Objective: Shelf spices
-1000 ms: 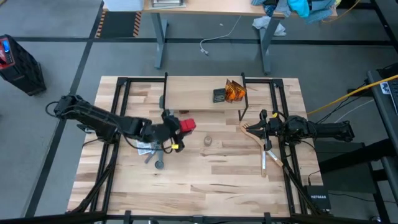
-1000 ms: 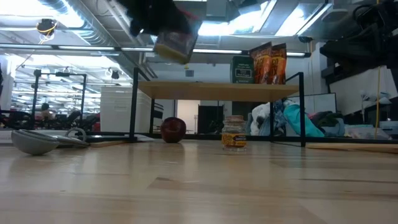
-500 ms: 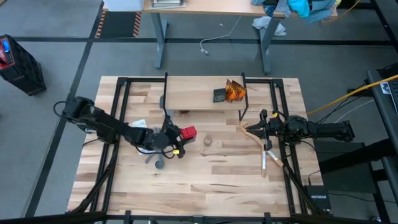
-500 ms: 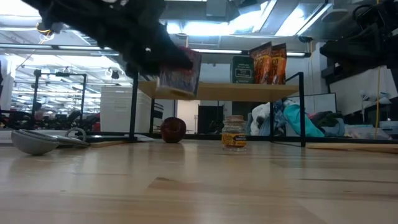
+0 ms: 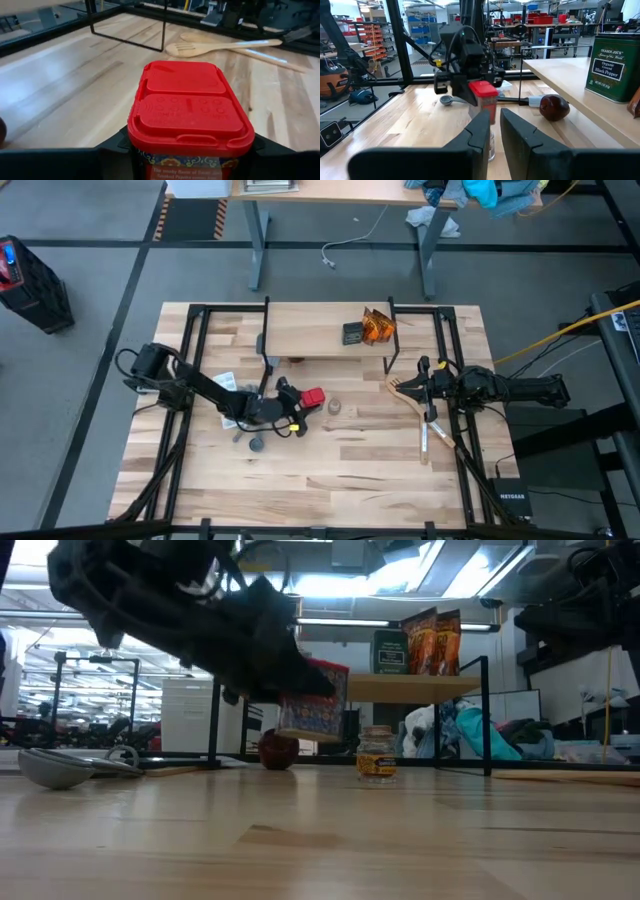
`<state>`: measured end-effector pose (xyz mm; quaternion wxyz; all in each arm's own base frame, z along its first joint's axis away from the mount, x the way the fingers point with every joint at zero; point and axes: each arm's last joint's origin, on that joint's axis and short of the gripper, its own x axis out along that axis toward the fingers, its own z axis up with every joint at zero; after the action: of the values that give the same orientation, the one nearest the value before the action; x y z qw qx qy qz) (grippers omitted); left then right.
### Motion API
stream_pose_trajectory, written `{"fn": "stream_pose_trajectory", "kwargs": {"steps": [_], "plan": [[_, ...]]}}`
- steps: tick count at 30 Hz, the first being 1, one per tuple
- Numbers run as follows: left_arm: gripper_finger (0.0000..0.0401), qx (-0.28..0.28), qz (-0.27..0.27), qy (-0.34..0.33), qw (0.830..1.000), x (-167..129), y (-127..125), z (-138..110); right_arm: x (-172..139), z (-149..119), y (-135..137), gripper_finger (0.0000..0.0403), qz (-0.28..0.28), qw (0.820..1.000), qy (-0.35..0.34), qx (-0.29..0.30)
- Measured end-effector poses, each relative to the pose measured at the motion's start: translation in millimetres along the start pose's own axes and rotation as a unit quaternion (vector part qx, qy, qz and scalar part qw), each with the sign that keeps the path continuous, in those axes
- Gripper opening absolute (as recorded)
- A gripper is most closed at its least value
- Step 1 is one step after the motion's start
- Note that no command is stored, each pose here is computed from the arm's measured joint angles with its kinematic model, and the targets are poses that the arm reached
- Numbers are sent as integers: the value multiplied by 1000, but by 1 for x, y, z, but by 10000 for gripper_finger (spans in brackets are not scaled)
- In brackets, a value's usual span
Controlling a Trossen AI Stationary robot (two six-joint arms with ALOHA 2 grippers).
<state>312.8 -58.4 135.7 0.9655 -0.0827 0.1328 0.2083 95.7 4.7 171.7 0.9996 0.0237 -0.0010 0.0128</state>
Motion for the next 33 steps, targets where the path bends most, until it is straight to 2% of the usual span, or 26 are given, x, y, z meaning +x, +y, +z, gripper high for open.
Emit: {"fn": "stream_pose_trajectory", "kwargs": {"steps": [9, 17, 33], "plan": [[164, -7, -7, 10, 1000, 17, 11, -13, 0, 0, 0, 50, 0, 1000, 0, 0], [166, -13, -8, 16, 1000, 21, 12, -18, 0, 0, 0, 50, 0, 1000, 0, 0], [263, -16, 0, 12, 1000, 23, 17, -16, 0, 0, 0, 50, 0, 1000, 0, 0]]}}
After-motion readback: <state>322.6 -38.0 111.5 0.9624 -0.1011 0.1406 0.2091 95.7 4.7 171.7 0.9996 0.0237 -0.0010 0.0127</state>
